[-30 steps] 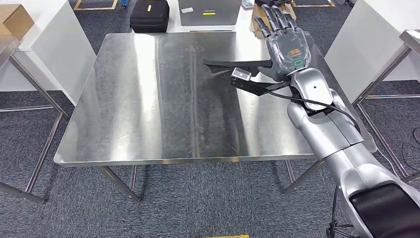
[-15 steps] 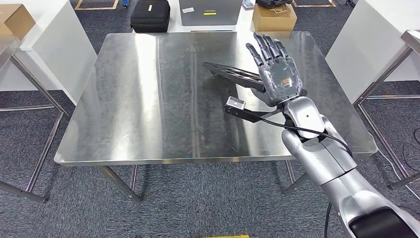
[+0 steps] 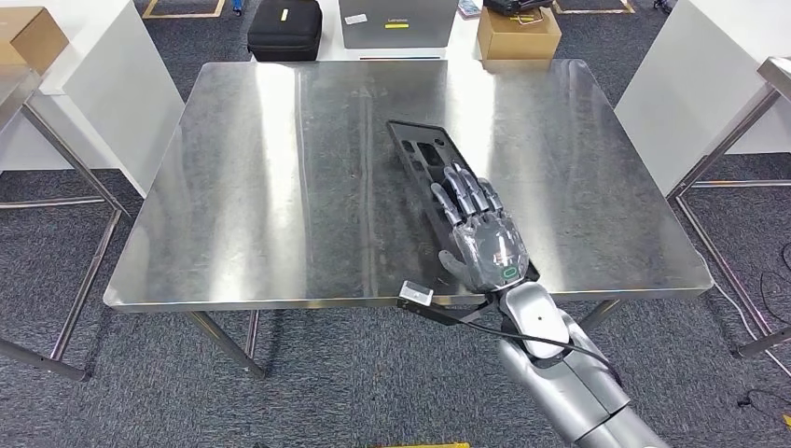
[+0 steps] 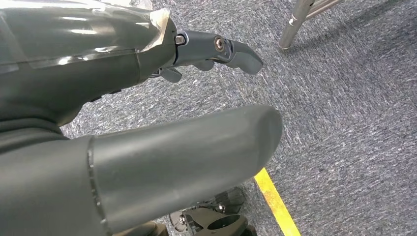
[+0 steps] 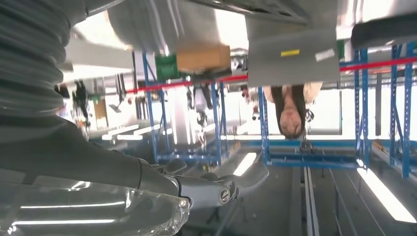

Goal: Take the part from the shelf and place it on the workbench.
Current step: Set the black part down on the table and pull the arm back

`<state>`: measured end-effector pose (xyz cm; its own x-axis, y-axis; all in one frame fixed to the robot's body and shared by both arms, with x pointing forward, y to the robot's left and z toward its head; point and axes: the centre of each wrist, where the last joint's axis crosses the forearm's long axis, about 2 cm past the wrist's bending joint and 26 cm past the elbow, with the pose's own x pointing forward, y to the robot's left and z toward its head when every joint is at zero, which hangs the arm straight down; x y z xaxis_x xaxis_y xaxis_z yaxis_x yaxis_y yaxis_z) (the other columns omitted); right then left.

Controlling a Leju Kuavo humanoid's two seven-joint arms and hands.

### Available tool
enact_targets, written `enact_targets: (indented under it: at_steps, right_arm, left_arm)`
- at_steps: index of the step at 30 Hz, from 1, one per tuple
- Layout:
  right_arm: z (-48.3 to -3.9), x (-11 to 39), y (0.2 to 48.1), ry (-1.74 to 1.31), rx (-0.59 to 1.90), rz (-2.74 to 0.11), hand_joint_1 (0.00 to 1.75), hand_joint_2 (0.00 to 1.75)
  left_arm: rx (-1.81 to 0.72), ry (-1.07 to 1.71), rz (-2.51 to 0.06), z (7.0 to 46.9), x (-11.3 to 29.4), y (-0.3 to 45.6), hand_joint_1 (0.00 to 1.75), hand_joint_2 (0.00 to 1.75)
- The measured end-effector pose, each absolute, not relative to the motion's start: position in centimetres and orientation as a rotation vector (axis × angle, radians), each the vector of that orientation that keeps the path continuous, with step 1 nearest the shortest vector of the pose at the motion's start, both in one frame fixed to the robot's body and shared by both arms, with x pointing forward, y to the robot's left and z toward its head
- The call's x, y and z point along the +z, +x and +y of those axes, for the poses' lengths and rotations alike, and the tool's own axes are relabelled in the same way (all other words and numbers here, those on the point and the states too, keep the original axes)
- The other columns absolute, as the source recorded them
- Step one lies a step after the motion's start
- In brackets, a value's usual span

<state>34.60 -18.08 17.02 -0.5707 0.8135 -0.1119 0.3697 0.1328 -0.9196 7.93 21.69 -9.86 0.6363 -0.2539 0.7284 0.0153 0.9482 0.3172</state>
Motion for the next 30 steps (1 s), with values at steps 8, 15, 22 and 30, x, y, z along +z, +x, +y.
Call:
enact_targets:
  at_steps: [8,15,22,30]
  right_arm:
    - [-16.8,13.3,31.5,-0.986,1.374,-1.977,0.0,1.75]
    - [-15.7,10.5,28.6,-0.934,1.354,-1.921,0.0,1.75]
    - [-15.8,9.5,27.0,-1.008,1.319,-1.893,0.0,1.75]
    - [-17.5,10.2,26.2,-1.179,1.181,-1.928,0.0,1.75]
  left_arm:
    - [-0.151,0.292,-0.869,21.6,-9.8,7.9,0.0,0.0]
    - [-0.151,0.288,-0.867,21.4,-9.8,7.8,0.0,0.0]
    - [-0.149,0.284,-0.864,21.2,-9.8,7.8,0.0,0.0]
    - [-0.137,0.283,-0.861,21.1,-9.8,7.6,0.0,0.0]
